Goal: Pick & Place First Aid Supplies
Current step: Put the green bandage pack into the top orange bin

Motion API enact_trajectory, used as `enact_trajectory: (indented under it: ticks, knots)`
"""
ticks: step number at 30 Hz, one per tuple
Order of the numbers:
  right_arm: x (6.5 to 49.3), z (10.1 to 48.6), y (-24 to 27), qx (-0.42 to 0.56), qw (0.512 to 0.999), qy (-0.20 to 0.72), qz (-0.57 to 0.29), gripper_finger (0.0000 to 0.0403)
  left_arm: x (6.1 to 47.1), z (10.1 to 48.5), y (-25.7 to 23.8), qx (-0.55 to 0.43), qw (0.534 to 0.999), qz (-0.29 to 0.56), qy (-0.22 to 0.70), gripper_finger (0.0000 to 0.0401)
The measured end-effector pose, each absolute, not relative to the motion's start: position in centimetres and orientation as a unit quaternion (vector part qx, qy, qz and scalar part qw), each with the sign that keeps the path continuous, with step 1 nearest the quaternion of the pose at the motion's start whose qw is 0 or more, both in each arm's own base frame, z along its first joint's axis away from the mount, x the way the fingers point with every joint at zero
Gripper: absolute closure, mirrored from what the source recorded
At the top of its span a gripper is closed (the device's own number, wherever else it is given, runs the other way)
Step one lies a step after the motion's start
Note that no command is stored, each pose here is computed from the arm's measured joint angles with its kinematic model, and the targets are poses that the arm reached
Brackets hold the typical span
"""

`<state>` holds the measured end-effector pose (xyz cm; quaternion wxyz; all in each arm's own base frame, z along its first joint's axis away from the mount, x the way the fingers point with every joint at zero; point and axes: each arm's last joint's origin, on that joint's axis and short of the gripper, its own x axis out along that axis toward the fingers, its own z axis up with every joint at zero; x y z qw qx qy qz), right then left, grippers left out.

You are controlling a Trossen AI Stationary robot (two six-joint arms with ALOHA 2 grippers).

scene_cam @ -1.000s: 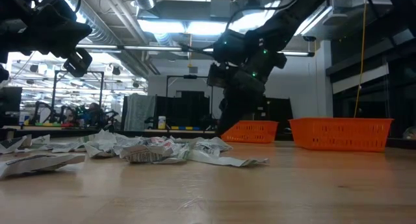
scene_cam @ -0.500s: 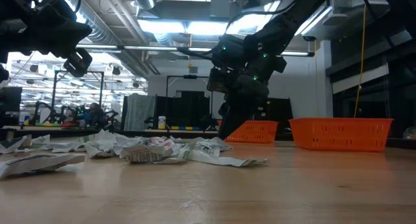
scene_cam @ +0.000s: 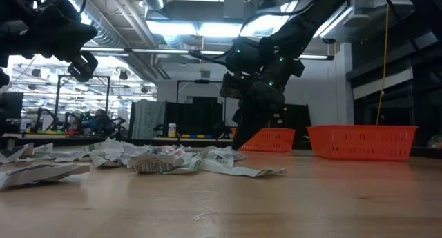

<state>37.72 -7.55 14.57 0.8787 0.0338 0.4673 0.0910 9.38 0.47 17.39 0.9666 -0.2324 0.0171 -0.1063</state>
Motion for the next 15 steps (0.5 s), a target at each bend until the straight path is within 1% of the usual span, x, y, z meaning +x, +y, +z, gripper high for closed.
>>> enact_trajectory:
  ticks: [7,12,15]
  knots:
    - [37.71,14.57,-7.56,0.040,0.878,0.469,0.086,0.0356,9.38,17.39,0.47,-0.232,0.967,-0.106,0.017,0.0386]
    - [37.56,14.48,-7.50,0.065,0.872,0.478,0.078,0.0392,9.38,17.39,0.47,-0.232,0.967,-0.106,0.017,0.0386]
    - [37.42,14.41,-7.40,0.088,0.867,0.485,0.079,0.0396,9.38,17.39,0.47,-0.232,0.967,-0.106,0.017,0.0386]
